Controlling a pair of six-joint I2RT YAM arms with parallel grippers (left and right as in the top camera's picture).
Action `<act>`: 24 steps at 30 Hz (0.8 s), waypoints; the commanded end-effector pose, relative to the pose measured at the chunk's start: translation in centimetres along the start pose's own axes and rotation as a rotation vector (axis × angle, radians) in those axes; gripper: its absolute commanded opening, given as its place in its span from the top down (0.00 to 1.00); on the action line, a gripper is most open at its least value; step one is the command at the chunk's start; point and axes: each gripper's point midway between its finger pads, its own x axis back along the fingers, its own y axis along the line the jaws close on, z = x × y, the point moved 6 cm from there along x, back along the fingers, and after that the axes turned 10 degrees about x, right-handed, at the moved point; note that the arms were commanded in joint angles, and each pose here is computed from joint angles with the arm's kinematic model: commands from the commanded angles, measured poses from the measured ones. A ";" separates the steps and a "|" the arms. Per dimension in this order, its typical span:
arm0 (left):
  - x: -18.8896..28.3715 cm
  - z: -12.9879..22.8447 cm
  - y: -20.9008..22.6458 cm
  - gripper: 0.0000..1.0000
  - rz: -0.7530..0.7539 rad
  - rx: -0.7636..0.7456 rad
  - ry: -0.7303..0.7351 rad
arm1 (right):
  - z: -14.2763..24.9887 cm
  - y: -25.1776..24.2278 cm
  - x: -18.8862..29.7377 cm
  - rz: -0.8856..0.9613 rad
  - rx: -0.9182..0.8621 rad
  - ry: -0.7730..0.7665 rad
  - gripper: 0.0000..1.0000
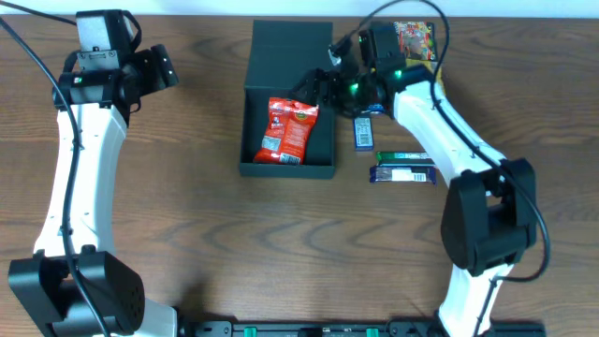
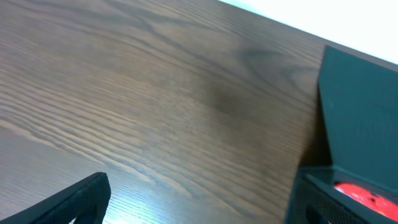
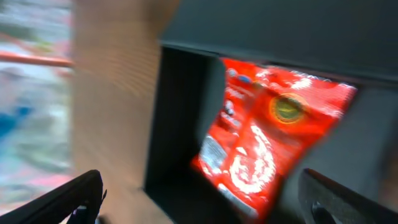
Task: Pack container
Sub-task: 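Open the right gripper and push the red bag down inside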
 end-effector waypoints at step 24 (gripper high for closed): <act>-11.1 11.1 -4.0 0.94 0.274 0.085 0.631 | 3.9 -1.2 -4.7 0.444 0.227 0.164 0.99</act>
